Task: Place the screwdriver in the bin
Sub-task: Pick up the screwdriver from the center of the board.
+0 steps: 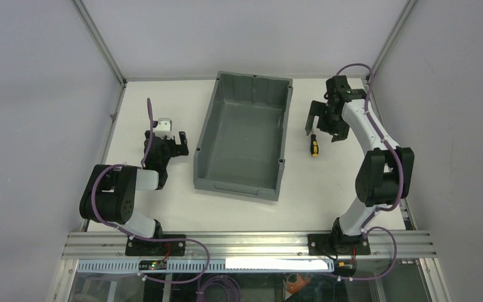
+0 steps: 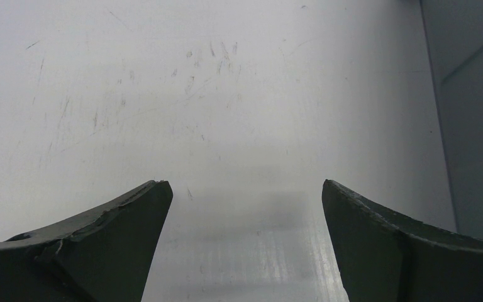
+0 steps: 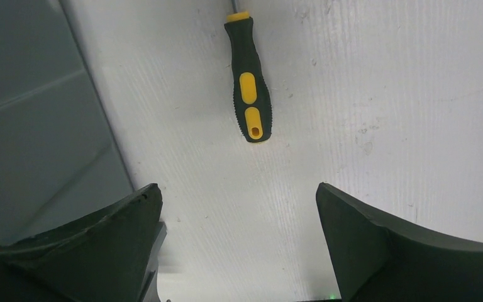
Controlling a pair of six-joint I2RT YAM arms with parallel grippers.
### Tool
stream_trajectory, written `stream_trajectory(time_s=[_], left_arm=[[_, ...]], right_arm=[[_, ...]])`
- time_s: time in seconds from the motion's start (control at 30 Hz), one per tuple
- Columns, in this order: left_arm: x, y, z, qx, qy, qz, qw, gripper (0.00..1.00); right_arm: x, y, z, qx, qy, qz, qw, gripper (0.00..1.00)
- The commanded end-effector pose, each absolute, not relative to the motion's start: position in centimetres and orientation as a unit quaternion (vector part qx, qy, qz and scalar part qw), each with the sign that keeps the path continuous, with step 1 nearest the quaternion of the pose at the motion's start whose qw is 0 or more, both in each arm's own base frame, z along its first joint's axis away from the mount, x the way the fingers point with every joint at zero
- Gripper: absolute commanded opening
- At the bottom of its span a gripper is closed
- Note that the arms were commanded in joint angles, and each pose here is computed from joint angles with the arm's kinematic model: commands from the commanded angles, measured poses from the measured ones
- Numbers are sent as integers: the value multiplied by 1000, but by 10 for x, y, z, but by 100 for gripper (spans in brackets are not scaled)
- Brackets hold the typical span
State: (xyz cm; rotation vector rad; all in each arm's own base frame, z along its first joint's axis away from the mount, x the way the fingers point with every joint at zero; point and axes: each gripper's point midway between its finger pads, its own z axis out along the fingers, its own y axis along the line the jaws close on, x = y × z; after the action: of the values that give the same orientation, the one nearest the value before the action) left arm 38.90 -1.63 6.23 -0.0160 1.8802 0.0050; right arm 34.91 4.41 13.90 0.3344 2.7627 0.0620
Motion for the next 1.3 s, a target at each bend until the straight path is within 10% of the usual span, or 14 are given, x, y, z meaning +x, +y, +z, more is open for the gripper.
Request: stream_trajectory(time_s=[0.0, 1.27], left_arm=[[394, -16, 80, -11, 790, -5, 613, 99], [394, -16, 80, -11, 790, -5, 613, 99]], right_arm=[[359, 48, 124, 126, 975, 34, 177, 96], [366, 37, 28, 116, 988, -49, 94, 50]])
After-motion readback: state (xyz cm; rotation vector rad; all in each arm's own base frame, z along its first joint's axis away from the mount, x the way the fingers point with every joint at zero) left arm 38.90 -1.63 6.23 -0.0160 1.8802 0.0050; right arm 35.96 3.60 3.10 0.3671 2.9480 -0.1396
